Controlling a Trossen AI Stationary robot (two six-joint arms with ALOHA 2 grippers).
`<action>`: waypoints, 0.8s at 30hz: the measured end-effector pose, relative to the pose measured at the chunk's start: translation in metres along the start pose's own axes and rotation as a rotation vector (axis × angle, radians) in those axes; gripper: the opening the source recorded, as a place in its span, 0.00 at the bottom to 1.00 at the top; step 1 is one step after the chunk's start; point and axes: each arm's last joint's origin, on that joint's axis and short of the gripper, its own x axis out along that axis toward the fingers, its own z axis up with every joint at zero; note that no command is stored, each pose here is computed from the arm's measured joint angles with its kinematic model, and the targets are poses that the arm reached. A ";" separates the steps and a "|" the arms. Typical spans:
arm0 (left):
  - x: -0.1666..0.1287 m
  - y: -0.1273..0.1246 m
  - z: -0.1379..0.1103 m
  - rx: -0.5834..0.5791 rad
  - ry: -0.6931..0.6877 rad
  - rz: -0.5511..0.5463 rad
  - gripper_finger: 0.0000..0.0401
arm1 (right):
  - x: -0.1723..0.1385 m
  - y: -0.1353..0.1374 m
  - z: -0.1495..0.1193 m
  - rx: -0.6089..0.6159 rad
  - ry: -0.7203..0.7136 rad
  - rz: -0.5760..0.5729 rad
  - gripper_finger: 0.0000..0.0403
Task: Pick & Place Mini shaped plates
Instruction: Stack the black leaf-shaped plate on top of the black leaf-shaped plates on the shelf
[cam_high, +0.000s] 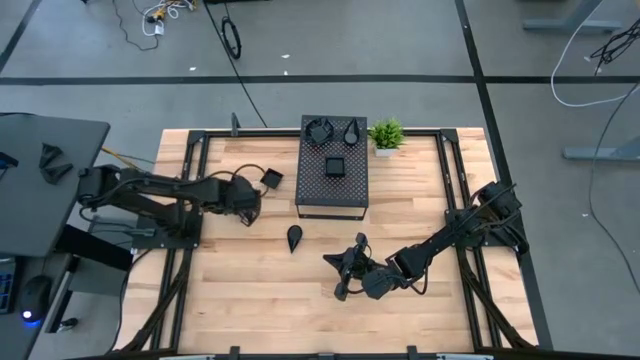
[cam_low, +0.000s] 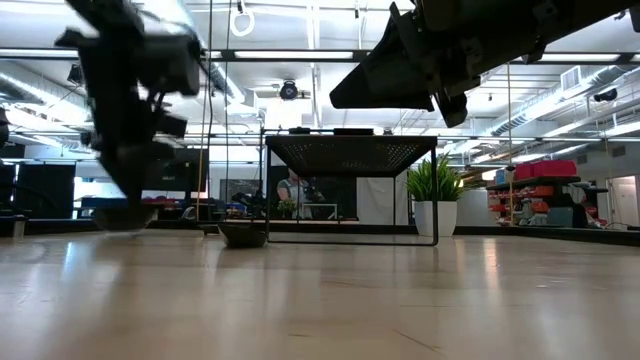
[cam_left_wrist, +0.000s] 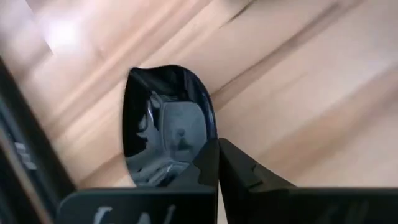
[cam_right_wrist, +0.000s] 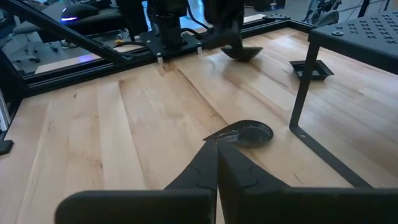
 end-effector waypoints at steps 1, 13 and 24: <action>-0.008 -0.003 0.002 0.017 -0.008 0.005 0.01 | 0.000 0.000 0.000 0.000 0.000 0.000 0.01; -0.117 -0.033 0.057 0.122 -0.277 -0.189 0.00 | 0.000 0.000 0.000 0.000 0.000 0.000 0.01; -0.172 -0.072 0.161 0.332 -0.526 -0.216 0.00 | 0.002 -0.002 0.001 0.003 -0.001 -0.008 0.01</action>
